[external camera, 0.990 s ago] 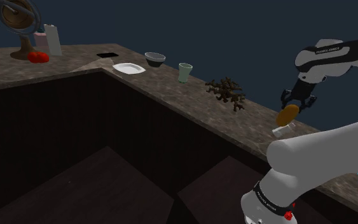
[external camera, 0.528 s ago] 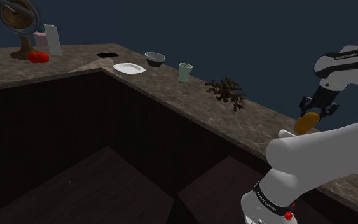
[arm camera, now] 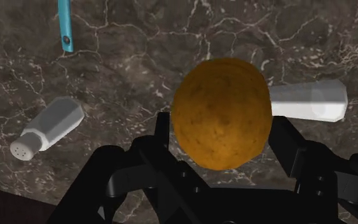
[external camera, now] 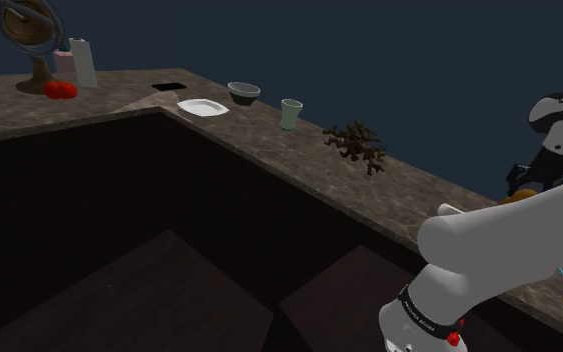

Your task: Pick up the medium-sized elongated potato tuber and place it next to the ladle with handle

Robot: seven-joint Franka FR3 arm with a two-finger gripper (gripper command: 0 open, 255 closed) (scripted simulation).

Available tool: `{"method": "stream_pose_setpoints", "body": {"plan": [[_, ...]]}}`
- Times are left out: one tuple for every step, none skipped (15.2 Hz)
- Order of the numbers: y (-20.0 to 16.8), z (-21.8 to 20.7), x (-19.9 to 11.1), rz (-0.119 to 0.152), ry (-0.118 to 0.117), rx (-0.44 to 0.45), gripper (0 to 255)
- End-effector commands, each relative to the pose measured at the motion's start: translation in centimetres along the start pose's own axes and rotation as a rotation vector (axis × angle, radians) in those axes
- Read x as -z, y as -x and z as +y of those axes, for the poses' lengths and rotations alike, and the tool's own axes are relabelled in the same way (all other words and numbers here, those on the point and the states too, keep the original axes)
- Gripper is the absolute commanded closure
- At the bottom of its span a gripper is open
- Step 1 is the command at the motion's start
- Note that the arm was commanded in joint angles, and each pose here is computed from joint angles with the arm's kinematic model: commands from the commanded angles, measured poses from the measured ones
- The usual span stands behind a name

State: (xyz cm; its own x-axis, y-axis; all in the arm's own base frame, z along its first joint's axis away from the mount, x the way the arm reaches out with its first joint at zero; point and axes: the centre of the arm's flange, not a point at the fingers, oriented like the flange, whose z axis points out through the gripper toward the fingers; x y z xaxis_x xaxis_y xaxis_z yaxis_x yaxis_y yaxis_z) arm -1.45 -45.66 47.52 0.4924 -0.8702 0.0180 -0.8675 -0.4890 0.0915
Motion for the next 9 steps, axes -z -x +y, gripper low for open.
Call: {"method": "stream_pose_setpoints", "body": {"plan": [[0.7,2.7,-0.2,0.000,0.000,0.002,255],[0.8,4.0,-0.3,0.000,0.000,0.002,255],[1.0,5.3,-0.4,0.000,0.000,0.002,255],[1.2,6.6,-0.5,0.000,0.000,0.002,255],[1.4,7.9,-0.6,0.000,0.000,0.002,255],[1.5,9.2,-0.8,0.000,0.000,0.002,255],[1.7,10.5,-0.9,0.000,0.000,0.002,255],[1.9,11.8,-1.0,0.000,0.000,0.002,255],[2.1,13.1,-1.1,0.000,0.000,0.002,255]]}}
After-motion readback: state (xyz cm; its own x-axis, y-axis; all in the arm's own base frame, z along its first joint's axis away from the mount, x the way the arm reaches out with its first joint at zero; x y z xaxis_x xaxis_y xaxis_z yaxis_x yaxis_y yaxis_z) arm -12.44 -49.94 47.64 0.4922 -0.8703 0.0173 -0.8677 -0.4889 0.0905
